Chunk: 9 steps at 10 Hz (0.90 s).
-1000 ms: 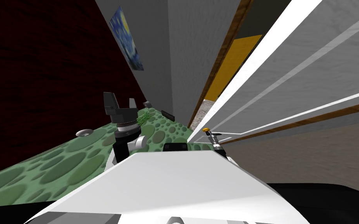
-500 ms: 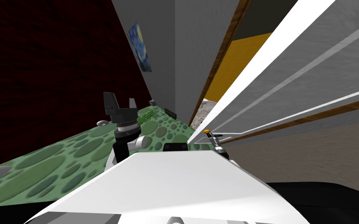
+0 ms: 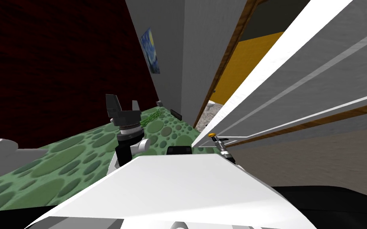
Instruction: Pull the door open
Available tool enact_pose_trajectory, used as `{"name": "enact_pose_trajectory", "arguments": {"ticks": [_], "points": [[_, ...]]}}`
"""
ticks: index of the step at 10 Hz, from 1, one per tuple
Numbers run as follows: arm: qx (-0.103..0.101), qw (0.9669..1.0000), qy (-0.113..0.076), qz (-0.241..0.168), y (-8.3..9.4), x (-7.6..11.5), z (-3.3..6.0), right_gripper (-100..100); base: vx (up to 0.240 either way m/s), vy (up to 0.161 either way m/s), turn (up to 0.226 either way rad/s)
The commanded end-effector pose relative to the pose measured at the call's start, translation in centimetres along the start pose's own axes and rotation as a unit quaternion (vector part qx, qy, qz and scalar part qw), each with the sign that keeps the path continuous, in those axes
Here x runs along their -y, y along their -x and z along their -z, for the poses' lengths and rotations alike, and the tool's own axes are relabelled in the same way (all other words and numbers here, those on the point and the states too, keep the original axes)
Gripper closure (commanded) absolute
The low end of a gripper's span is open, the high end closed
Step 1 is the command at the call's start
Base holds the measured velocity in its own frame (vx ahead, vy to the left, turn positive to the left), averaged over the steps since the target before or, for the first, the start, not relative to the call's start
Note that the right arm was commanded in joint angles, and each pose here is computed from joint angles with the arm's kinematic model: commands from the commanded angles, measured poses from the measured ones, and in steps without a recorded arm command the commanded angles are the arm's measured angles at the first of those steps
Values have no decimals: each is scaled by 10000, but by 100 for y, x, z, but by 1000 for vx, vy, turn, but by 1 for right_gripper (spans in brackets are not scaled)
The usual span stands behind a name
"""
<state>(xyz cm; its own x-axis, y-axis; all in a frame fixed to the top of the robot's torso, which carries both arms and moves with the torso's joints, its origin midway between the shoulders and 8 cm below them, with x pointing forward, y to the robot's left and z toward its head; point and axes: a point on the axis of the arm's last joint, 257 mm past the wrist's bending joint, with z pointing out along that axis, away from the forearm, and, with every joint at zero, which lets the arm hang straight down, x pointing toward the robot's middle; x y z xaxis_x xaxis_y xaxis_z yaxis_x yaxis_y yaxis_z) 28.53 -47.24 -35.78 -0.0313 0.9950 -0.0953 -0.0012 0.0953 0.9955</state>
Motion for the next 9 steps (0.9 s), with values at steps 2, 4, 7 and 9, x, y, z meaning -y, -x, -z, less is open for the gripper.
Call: {"name": "enact_pose_trajectory", "arguments": {"ticks": [2, 4, 7, 9], "points": [[-52, 10000, 0, 17, 24, -4, 95, 100, -212, -82, 170], [-91, 10000, 10, 24, 37, -12, 154, 100, -206, -63, 173], [-142, 9999, 22, 31, 54, -23, 228, 100, -197, -58, 131], [-179, 9998, -1, -9, -4, 12, 221, 100, -116, -23, 111]]}}
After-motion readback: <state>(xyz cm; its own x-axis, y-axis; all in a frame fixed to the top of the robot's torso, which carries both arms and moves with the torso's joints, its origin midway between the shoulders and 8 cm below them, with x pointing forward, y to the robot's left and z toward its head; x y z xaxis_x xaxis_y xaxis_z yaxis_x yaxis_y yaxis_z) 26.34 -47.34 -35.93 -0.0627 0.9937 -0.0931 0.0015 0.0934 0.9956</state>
